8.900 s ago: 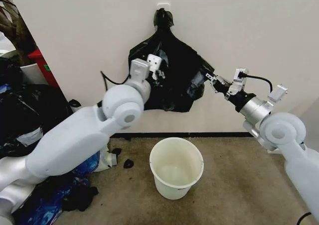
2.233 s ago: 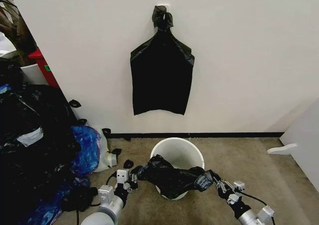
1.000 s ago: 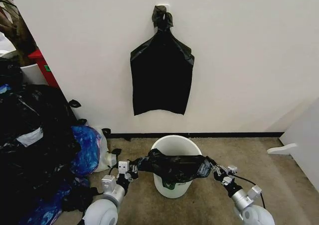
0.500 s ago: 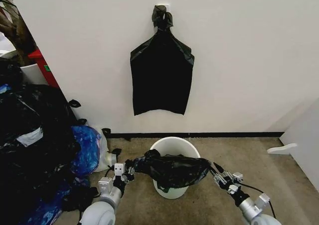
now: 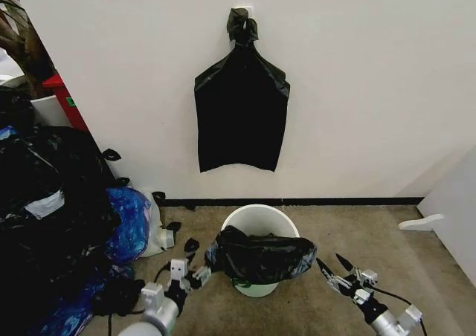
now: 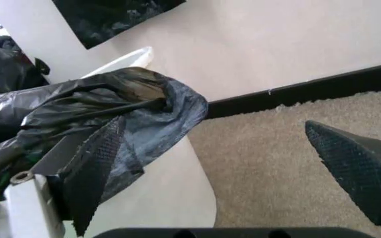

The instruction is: Place the garbage bag over the trash bin.

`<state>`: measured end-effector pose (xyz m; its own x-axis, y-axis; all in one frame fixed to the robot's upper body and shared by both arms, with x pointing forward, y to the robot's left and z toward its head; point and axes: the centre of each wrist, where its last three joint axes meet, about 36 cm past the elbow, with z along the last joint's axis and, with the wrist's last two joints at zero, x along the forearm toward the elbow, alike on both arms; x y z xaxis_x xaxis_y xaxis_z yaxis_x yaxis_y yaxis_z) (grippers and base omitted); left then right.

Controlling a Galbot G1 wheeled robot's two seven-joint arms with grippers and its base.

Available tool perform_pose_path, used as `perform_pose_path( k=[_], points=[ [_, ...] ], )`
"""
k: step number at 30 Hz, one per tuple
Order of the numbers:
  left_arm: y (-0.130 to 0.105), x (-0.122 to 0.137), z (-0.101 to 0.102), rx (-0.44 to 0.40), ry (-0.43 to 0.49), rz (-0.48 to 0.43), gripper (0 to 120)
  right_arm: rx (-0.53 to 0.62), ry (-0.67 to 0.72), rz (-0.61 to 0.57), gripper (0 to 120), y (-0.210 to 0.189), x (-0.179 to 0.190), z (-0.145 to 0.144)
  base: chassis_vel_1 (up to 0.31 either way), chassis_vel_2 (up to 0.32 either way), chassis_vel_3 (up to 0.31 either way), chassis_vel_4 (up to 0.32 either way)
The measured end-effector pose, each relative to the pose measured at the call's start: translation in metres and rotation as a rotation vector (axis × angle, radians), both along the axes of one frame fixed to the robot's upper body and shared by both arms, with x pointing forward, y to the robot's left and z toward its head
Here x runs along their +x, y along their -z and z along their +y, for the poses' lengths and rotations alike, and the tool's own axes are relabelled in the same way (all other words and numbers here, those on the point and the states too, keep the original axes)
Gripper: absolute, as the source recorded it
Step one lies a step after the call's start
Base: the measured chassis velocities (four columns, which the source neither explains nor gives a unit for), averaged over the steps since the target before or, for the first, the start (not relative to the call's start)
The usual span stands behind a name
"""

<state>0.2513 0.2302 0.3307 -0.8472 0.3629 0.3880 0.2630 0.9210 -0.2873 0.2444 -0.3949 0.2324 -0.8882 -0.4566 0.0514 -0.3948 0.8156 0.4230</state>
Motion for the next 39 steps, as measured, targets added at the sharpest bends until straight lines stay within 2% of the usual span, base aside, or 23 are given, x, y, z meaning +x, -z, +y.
perform_pose_path(
  k=[3, 10, 14, 20, 26, 29, 32, 36, 37, 39],
  points=[
    [0.008, -0.004, 0.004, 0.008, -0.005, 0.004, 99, 0.001, 0.004, -0.004, 100, 0.003, -0.003, 0.001, 0.000, 0.000, 0.000, 0.000],
    [0.023, -0.004, 0.011, 0.020, -0.037, 0.015, 100, 0.003, 0.010, -0.002, 100, 0.007, -0.007, 0.003, 0.000, 0.000, 0.000, 0.000],
    [0.024, -0.006, 0.012, 0.014, -0.040, 0.012, 100, 0.003, 0.008, -0.004, 100, 0.007, -0.009, 0.004, 0.000, 0.000, 0.000, 0.000],
    [0.026, -0.022, 0.015, 0.005, -0.021, 0.026, 100, -0.001, 0.002, -0.013, 100, 0.004, -0.015, 0.005, 0.000, 0.000, 0.000, 0.000],
    [0.007, -0.041, 0.009, -0.020, 0.012, -0.065, 100, -0.029, 0.028, -0.013, 100, -0.031, -0.028, 0.004, 0.000, 0.000, 0.000, 0.000],
    [-0.004, -0.045, 0.004, 0.005, 0.022, -0.159, 100, -0.032, 0.056, -0.002, 100, -0.068, -0.024, 0.006, 0.000, 0.000, 0.000, 0.000],
    [-0.026, -0.046, -0.001, 0.047, 0.023, -0.275, 100, -0.059, 0.093, -0.058, 100, -0.124, -0.001, 0.008, 0.000, 0.000, 0.000, 0.000],
    [-0.045, -0.040, 0.001, 0.058, 0.012, -0.335, 100, -0.078, 0.122, -0.083, 100, -0.154, 0.014, 0.012, 0.000, 0.000, 0.000, 0.000],
    [-0.061, -0.035, 0.003, 0.060, -0.019, -0.372, 100, -0.094, 0.140, -0.085, 100, -0.179, 0.030, 0.019, 0.000, 0.000, 0.000, 0.000],
    [-0.078, -0.028, 0.004, 0.057, -0.064, -0.395, 100, -0.119, 0.149, -0.062, 100, -0.202, 0.043, 0.025, 0.000, 0.000, 0.000, 0.000]
  ],
)
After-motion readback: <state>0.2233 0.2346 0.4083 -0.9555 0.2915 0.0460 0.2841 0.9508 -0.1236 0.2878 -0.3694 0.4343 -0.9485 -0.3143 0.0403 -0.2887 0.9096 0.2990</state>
